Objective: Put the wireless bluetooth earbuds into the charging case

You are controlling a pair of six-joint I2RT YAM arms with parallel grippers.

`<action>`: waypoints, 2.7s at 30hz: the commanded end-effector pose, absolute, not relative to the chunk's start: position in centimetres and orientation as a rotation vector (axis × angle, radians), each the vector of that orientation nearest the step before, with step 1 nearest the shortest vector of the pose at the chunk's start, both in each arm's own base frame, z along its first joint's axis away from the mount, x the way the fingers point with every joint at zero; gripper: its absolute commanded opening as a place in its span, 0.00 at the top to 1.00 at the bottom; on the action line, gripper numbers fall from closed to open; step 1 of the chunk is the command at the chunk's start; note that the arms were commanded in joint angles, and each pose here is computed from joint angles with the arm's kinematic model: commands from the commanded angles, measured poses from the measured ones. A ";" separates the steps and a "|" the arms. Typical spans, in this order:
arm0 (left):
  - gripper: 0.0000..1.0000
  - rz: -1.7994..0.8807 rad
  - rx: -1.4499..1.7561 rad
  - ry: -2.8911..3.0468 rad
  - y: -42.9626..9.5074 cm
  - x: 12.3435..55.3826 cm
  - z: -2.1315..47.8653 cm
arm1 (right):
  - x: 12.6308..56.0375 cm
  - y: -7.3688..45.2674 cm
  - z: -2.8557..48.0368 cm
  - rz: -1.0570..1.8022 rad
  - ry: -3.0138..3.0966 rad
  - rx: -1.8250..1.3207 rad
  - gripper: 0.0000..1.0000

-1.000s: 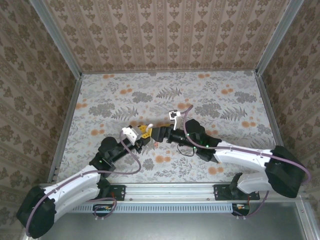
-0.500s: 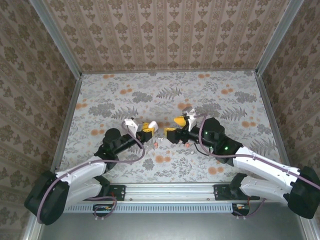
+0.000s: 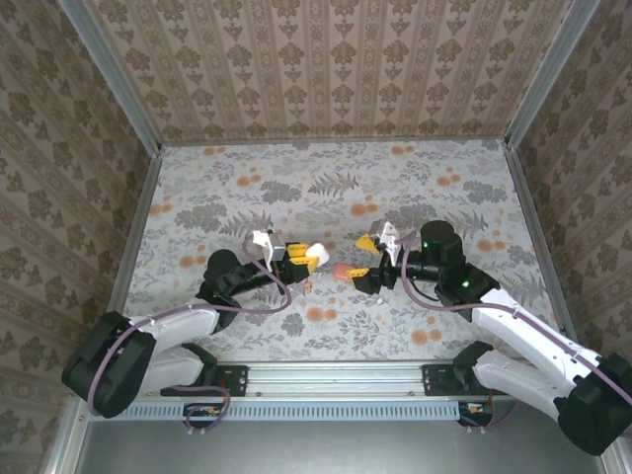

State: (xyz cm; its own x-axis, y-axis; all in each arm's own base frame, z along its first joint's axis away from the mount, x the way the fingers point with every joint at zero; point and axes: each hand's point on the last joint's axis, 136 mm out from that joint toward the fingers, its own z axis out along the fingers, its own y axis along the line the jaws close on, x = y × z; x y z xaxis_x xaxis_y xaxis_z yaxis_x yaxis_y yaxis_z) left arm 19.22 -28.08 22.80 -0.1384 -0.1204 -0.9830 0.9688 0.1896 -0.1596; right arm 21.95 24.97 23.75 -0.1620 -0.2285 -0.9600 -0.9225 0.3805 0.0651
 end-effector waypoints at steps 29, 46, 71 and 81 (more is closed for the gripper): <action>0.77 -1.369 1.070 1.061 -29.8 15.1 27.8 | 19.6 29.1 25.8 1.156 1.429 -1.485 0.75; 0.35 -0.928 1.389 1.274 -29.6 15.3 21.6 | 21.2 23.0 20.3 0.504 1.669 -1.668 0.82; 0.41 -1.003 1.544 1.313 -30.7 14.1 19.8 | 19.3 28.1 20.3 0.520 1.492 -1.833 0.79; 0.55 -1.029 1.552 1.303 -30.9 13.8 20.0 | 19.4 28.8 20.1 0.541 1.480 -1.844 0.79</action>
State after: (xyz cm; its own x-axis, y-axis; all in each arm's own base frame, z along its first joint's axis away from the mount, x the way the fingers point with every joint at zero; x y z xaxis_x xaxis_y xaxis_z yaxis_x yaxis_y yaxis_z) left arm 14.08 -30.35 18.51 0.0940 0.3356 -0.9373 0.9947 -0.0707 0.0745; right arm 19.53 27.79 18.47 0.2255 -0.7119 -0.6651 -0.9671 -0.0811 -0.2411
